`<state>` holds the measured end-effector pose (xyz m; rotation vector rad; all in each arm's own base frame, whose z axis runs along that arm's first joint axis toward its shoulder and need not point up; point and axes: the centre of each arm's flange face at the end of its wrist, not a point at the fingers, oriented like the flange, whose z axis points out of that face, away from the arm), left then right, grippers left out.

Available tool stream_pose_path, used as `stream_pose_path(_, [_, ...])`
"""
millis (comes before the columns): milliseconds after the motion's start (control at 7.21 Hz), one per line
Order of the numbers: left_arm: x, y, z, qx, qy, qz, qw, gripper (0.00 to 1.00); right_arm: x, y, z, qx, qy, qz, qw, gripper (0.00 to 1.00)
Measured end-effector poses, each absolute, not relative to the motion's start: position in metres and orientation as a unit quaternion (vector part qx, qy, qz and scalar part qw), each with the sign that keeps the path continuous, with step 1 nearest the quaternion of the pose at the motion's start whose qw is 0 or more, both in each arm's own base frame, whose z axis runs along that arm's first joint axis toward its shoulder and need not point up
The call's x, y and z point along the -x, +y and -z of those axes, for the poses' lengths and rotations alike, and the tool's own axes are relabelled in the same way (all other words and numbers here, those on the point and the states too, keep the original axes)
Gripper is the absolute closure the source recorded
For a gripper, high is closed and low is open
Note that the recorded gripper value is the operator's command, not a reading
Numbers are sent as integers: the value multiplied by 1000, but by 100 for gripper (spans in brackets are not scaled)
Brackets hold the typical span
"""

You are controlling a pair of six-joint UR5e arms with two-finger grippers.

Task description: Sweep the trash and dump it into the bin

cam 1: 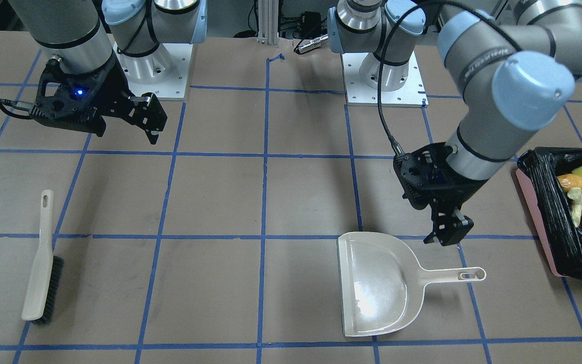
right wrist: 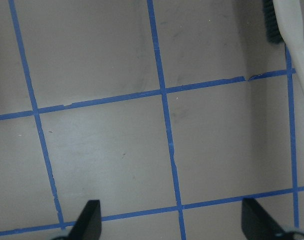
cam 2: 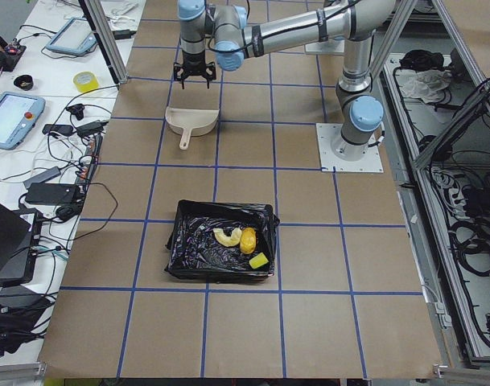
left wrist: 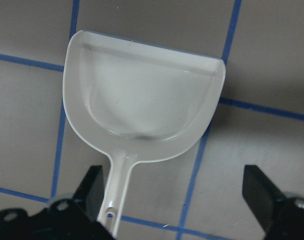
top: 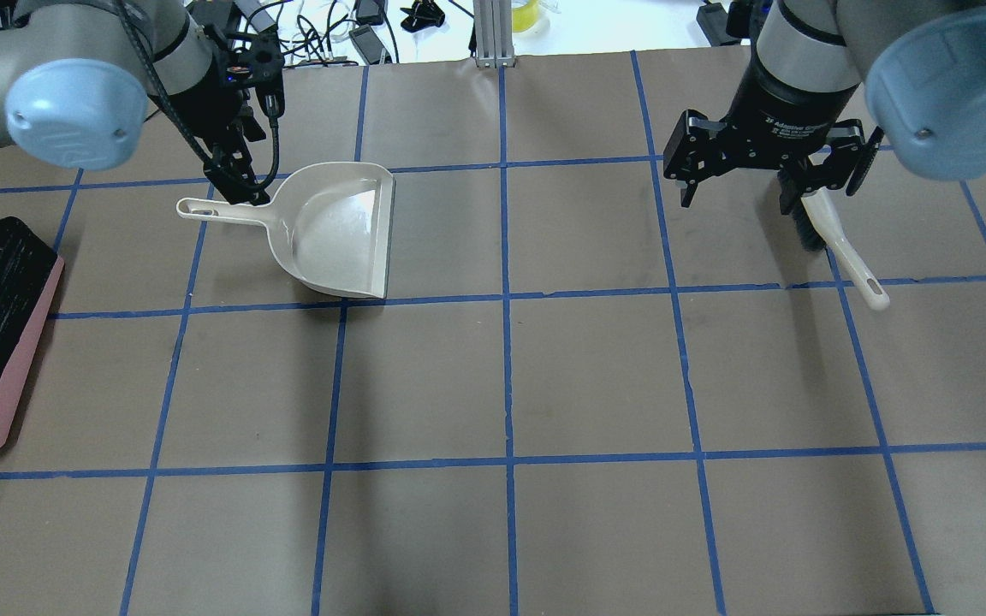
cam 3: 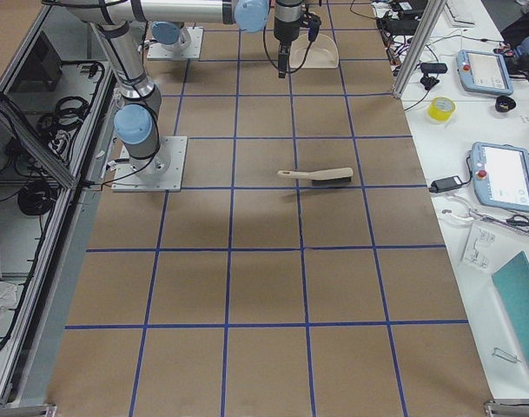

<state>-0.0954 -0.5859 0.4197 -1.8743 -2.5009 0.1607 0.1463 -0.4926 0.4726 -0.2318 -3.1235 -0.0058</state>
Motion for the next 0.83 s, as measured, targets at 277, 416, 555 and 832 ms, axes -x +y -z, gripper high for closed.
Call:
stream_pose_path(277, [106,-521,-491,473,-879,-58,30,0,-146,-493,-471,74,-997,6,8,0])
stream_pose_path(416, [109,-488,-517,410,-910,-51,36,0,-146,-494,-469,74,-997,7,9,0])
stream_pose_path(555, [111,-458,-538,334,-941,-43,42,0,-146,-494,-468,74,-997,8,9,0])
stream_pose_path(832, [115,-419,-553,156,-986,-23,51,0,-146,-494,-467,74,-997,8,9,0])
